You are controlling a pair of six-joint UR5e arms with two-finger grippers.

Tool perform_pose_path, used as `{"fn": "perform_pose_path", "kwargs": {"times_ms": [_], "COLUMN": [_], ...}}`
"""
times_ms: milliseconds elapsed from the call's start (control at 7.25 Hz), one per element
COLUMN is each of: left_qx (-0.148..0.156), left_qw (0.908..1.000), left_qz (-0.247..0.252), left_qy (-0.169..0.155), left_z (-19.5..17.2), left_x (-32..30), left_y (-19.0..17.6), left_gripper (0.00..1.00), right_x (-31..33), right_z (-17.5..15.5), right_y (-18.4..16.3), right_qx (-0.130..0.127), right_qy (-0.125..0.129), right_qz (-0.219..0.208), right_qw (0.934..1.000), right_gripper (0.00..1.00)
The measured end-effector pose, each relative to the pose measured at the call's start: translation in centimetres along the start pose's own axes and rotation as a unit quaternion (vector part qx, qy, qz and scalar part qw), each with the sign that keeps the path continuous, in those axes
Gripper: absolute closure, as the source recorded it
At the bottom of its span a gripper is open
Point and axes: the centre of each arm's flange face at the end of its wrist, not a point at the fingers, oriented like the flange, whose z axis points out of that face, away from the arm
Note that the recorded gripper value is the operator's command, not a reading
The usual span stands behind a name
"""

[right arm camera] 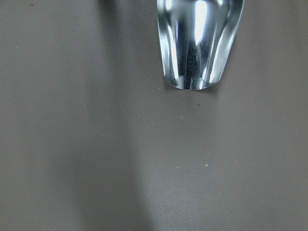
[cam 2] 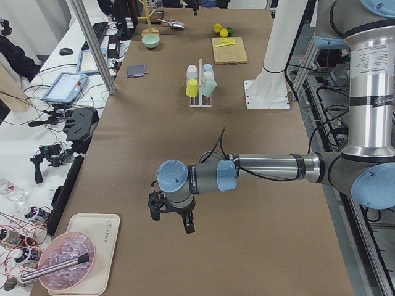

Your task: Place cup on cup holder

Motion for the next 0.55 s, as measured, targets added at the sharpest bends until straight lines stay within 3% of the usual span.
{"fn": "perform_pose_path", "kwargs": {"times_ms": [552], "left_qx": [0.000], "left_qw": [1.0000], "left_qz": [-0.001], "left_qy": [0.000], "left_z": [-0.04], "left_x": [-0.11], "left_y": [0.08], "left_gripper": [0.02], "right_x": [-0.06], "right_z": [-0.06], "right_y": [0.02], "right_qx": [0.000], "right_qy": [-0.001], "right_qz": [-0.001], "right_qw": [1.0000], "right_gripper": [0.02]}}
